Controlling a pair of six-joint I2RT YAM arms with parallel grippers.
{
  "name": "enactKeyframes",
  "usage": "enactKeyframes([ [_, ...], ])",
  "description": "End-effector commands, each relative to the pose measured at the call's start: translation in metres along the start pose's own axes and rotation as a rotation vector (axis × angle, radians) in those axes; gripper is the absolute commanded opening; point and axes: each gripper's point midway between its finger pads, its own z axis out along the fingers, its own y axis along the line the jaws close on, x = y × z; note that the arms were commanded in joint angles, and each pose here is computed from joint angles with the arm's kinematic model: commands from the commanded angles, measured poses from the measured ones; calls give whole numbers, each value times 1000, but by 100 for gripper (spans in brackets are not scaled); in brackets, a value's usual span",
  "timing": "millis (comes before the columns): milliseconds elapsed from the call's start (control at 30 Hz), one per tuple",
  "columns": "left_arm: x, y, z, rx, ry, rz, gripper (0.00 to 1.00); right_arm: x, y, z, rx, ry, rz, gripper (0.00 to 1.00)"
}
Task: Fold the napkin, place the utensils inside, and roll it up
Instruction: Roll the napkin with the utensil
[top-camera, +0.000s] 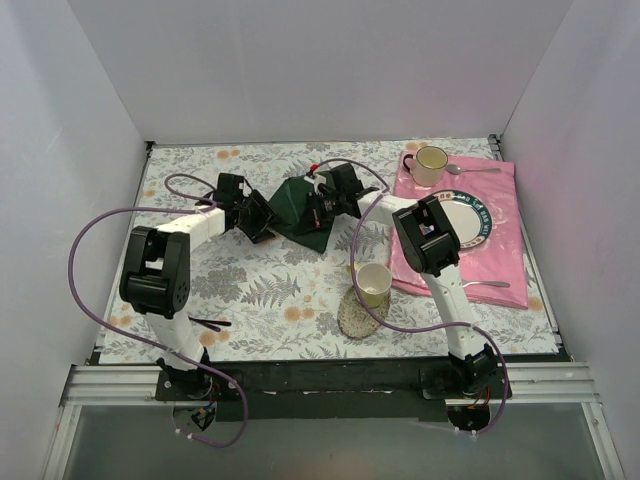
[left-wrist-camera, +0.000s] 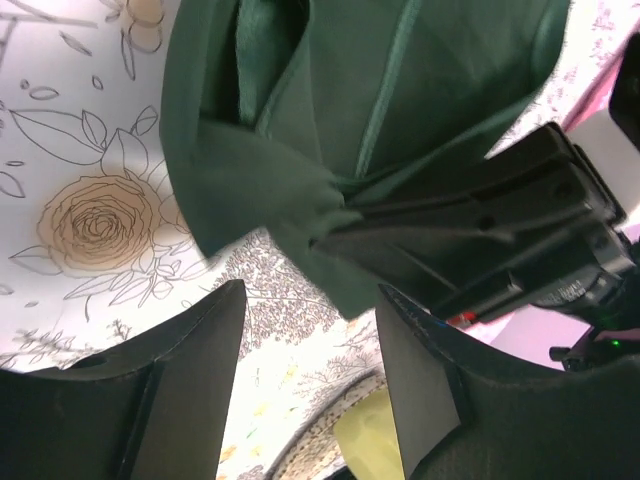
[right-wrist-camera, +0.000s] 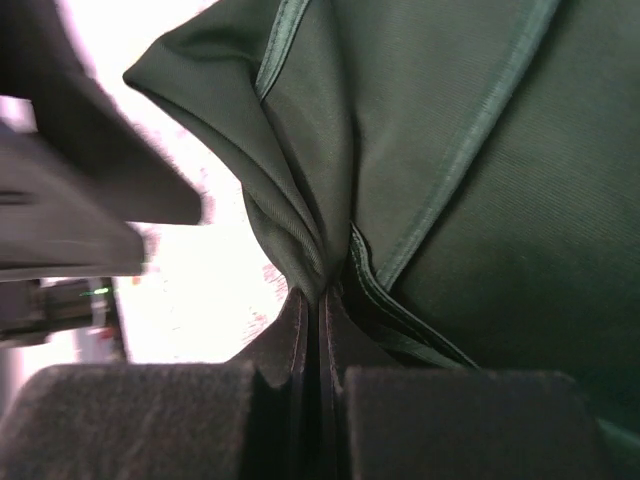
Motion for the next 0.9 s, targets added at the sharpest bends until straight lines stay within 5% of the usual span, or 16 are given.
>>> enactKeyframes([
  [0, 5, -6, 11, 45, 7, -92, 54, 45, -20, 11, -4, 80, 209, 1],
  [300, 18, 19, 30, -48, 27, -190, 59, 39, -19, 9, -29, 45, 249, 1],
  [500, 19, 40, 43, -137, -8, -230, 52, 36, -16, 10, -44, 37, 274, 1],
  [867, 17, 63, 61, -197, -62, -222, 21, 38, -12, 9, -79, 37, 289, 1],
])
